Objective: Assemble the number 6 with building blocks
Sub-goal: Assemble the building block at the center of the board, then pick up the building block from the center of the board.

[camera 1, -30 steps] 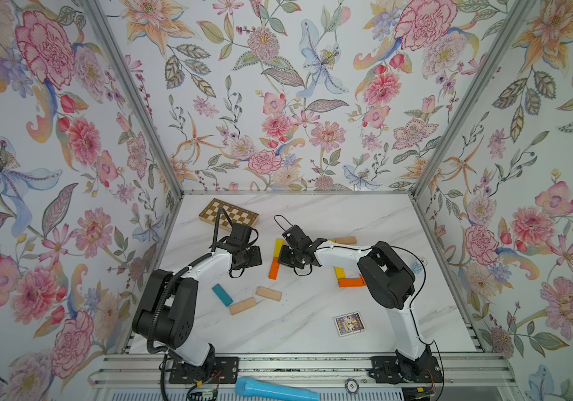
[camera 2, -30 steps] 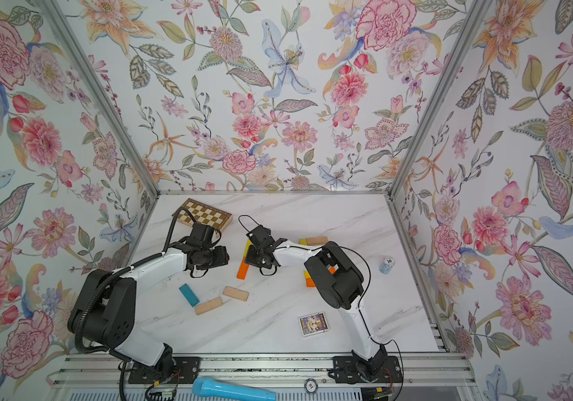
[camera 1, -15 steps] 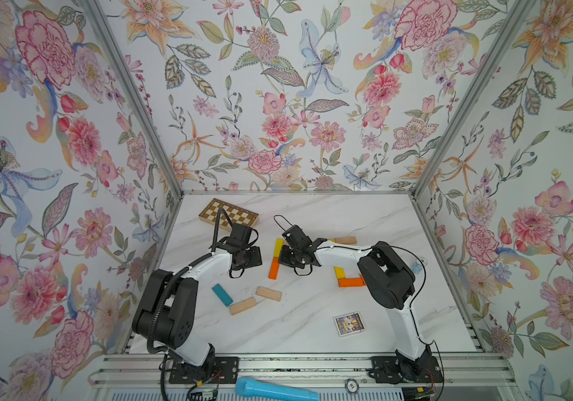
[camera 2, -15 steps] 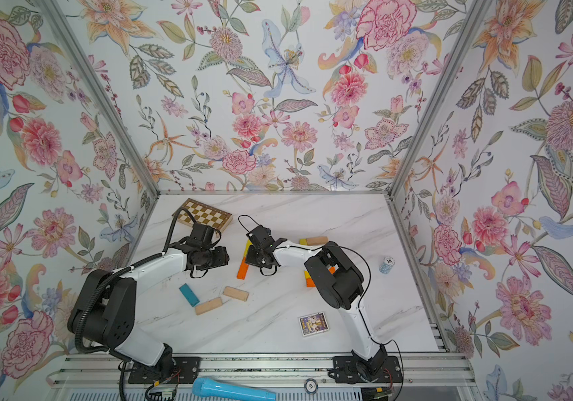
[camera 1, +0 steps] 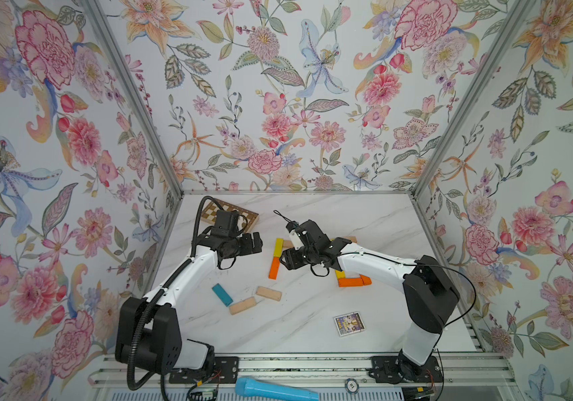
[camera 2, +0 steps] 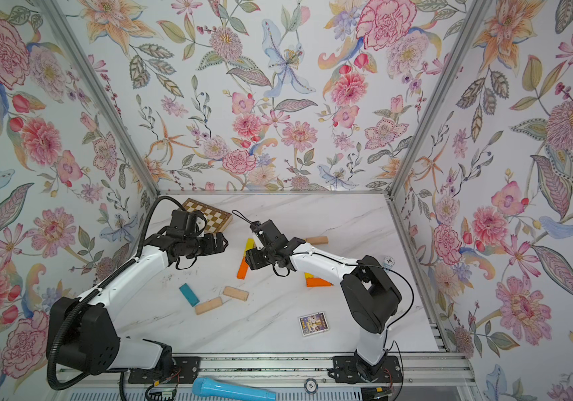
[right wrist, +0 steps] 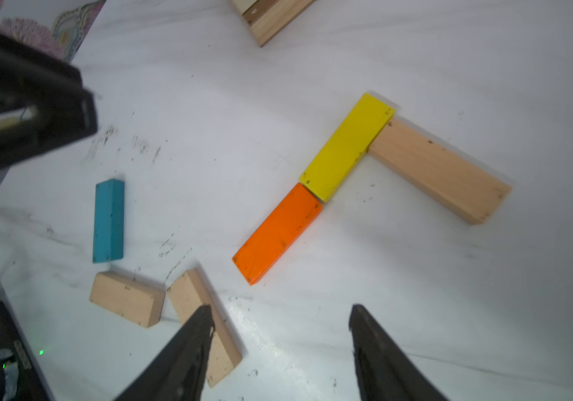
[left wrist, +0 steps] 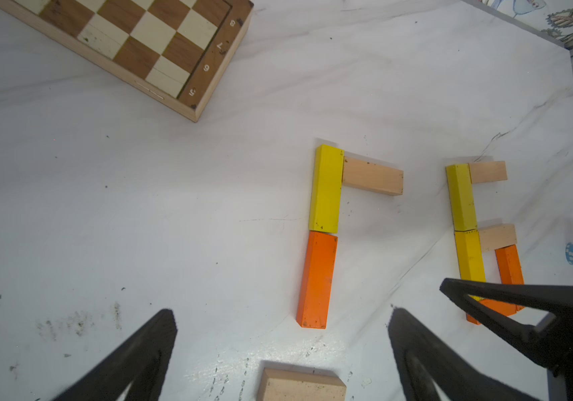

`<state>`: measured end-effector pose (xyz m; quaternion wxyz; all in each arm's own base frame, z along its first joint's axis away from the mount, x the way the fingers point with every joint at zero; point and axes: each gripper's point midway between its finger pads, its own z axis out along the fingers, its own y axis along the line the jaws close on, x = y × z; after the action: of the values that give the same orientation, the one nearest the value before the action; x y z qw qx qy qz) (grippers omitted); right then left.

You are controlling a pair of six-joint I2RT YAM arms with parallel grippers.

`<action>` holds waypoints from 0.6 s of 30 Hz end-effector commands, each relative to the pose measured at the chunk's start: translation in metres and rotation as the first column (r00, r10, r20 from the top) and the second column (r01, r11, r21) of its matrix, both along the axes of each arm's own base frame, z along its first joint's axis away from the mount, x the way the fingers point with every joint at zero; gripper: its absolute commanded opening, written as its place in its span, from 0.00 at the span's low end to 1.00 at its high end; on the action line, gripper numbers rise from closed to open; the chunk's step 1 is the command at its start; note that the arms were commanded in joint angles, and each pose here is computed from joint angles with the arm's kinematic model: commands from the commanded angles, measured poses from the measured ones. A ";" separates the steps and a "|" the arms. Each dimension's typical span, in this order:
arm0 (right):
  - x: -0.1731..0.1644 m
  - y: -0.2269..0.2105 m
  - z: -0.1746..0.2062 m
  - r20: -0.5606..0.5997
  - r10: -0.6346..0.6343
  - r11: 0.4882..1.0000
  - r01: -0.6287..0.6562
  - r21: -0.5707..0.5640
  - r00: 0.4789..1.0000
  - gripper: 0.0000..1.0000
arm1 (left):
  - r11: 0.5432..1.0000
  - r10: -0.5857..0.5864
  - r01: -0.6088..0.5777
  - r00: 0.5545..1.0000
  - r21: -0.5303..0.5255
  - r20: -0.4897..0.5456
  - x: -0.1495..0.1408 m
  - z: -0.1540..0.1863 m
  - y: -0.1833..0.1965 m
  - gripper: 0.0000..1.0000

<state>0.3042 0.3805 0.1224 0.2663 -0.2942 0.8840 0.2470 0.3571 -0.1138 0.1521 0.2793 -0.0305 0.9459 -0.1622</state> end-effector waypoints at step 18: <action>-0.093 0.031 -0.076 -0.024 0.576 0.774 -0.554 -0.307 0.817 0.64 | 0.873 0.443 -0.435 0.896 0.220 0.013 -0.013 -0.016 0.141 0.99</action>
<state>0.2112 0.4104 0.0466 0.1689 -0.5740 0.7791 0.1873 0.3532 0.0067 0.1327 0.2891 -0.1837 0.9389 -0.0324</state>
